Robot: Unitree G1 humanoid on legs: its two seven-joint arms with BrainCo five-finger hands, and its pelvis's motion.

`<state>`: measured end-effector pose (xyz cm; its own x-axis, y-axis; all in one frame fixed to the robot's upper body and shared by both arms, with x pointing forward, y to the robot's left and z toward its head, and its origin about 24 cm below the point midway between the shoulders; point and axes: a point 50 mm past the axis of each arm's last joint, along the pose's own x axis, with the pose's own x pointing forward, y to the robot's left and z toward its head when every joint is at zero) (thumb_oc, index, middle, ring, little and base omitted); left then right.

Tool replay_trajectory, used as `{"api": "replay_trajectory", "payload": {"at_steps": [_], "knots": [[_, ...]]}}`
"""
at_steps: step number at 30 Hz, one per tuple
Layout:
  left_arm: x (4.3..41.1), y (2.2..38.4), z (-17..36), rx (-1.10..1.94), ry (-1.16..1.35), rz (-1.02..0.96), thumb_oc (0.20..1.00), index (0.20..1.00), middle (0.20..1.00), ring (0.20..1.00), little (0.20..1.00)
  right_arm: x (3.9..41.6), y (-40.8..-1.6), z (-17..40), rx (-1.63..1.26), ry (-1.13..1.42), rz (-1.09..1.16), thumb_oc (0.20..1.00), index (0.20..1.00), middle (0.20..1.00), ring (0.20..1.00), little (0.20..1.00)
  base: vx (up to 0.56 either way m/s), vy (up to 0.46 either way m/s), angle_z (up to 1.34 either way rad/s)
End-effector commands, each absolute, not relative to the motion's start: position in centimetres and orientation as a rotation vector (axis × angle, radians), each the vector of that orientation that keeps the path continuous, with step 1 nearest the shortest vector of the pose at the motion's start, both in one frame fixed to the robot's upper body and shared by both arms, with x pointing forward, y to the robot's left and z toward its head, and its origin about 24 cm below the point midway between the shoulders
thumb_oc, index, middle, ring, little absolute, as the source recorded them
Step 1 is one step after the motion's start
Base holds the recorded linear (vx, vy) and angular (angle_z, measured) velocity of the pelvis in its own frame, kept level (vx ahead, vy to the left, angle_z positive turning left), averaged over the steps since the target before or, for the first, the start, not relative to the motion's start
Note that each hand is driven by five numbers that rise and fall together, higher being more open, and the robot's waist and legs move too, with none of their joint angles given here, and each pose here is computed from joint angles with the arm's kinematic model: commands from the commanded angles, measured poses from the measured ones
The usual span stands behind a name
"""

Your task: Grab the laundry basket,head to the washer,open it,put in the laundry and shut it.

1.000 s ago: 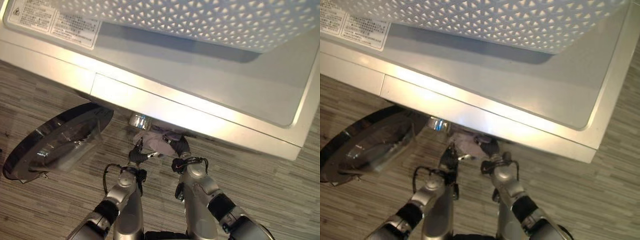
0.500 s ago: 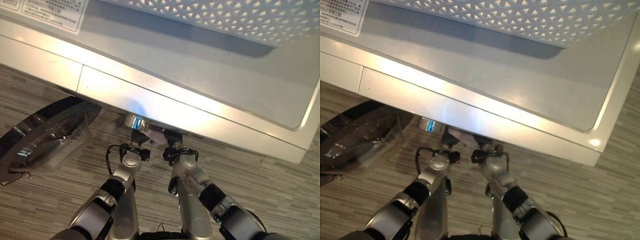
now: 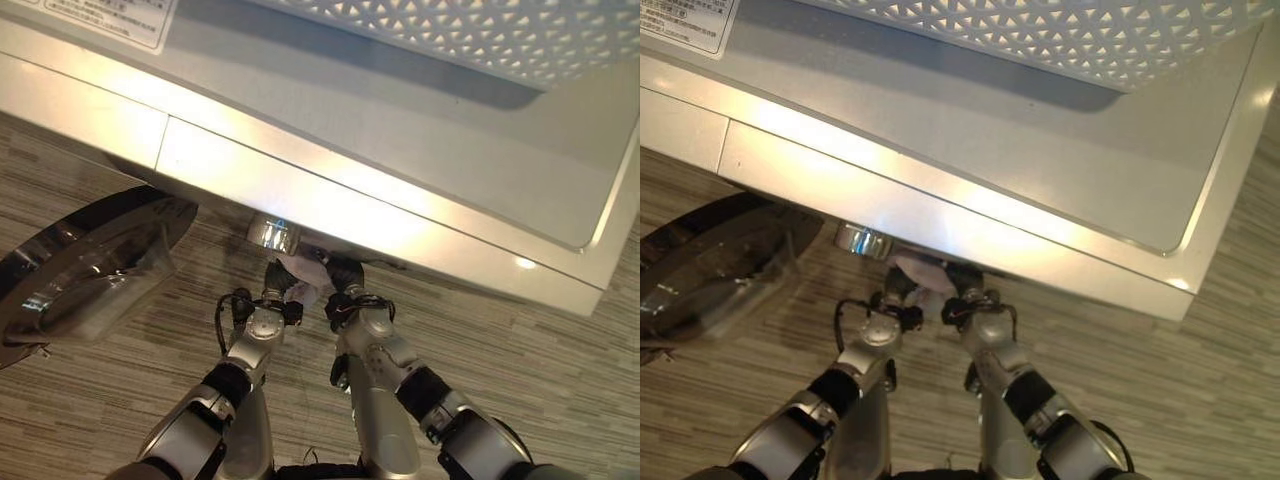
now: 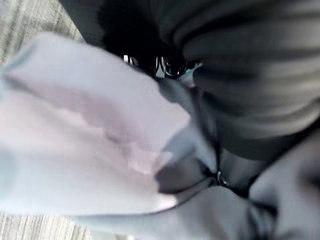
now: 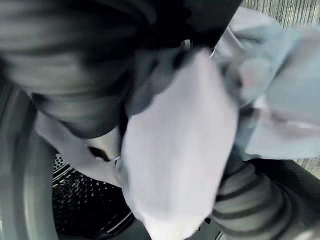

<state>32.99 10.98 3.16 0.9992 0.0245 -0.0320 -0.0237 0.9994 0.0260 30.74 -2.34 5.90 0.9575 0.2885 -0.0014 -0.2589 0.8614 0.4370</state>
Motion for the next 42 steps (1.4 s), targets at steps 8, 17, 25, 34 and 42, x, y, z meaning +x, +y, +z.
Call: {"api": "replay_trajectory", "payload": {"at_steps": [8, 17, 25, 34, 42], "knots": [[35.8, 11.4, 8.8, -0.108, -0.163, 0.136, 0.2, 0.2, 0.2, 0.2, 0.2, 28.6, -3.8, 4.6, 0.67, 0.029, 0.337, 1.0, 1.0, 1.0, 1.0, 1.0, 0.0, -0.005, 0.02], [37.1, 14.8, 10.2, -0.156, -0.18, 0.215, 0.2, 0.2, 0.2, 0.2, 0.2, 24.2, -7.9, -3.1, 0.994, 0.287, 0.263, 1.0, 1.0, 1.0, 1.0, 1.0, 0.02, -0.002, -0.05], [38.8, 20.2, 12.5, -0.291, -0.187, 0.412, 0.2, 0.2, 0.2, 0.2, 0.2, 19.3, -16.5, -10.5, 0.819, 0.535, -0.162, 1.0, 1.0, 1.0, 1.0, 1.0, 0.0, 0.0, 0.0], [40.1, 27.3, 27.1, -0.43, -0.464, 0.575, 0.2, 0.2, 0.2, 0.2, 0.2, 17.7, -22.3, -12.2, 0.558, 0.645, -0.414, 1.0, 1.0, 1.0, 1.0, 1.0, 0.01, -0.016, -0.05], [38.3, 24.5, 40.0, -0.545, -0.723, 0.385, 0.2, 0.2, 0.2, 0.2, 0.2, 18.4, -23.1, -11.7, 0.523, 0.641, -0.39, 1.0, 1.0, 1.0, 1.0, 1.0, 0.01, -0.001, 0.01]]}}
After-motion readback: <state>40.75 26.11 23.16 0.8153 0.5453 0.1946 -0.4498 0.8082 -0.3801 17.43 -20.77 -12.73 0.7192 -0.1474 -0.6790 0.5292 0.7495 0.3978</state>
